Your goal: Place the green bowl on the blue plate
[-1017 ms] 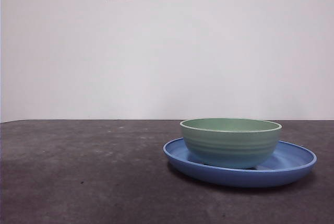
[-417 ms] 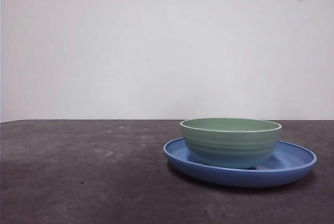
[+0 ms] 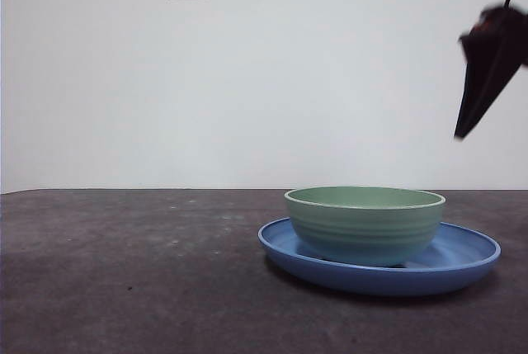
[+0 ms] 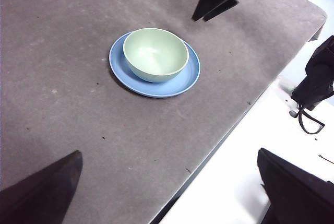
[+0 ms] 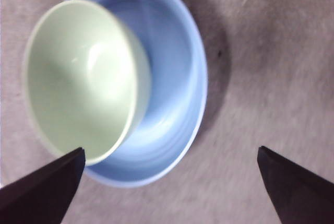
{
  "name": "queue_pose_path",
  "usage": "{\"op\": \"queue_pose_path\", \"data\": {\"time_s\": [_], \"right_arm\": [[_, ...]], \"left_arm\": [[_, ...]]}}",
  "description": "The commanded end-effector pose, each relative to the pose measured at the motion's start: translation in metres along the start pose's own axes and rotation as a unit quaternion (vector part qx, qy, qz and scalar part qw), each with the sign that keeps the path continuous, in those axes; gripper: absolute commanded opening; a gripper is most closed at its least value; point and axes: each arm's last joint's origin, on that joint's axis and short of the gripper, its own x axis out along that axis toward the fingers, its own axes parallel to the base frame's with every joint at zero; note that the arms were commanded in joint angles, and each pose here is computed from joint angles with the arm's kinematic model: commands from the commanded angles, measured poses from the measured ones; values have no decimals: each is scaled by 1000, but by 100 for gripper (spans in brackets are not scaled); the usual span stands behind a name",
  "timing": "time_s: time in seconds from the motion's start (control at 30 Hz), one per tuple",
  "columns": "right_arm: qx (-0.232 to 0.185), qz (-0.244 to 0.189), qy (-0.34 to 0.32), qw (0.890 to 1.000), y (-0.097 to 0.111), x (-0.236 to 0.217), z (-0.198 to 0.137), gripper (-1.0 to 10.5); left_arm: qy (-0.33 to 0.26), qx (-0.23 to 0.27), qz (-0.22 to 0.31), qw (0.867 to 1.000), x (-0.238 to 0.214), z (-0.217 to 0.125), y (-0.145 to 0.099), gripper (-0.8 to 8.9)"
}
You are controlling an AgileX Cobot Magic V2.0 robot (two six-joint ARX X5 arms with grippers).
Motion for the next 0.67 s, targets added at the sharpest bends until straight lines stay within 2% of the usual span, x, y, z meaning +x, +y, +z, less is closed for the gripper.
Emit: {"op": "queue_pose_path", "data": {"time_s": [0.03,0.27,0.47,0.67], "right_arm": [[-20,1,-2,1000,-7,11,12,450],[-16,3,10,1000,-21,37,23,321],[-17,19,20,999,-28,54,27,311],[-15,38,34,999,-32,69,29,241]], "left_arm": [[-10,4,-6,1000,-2,3,-1,592],[-9,4,-6,1000,-2,3,-1,592],[-10,4,-6,1000,-2,3,-1,592],[-10,4,-6,1000,-2,3,-1,592]]}}
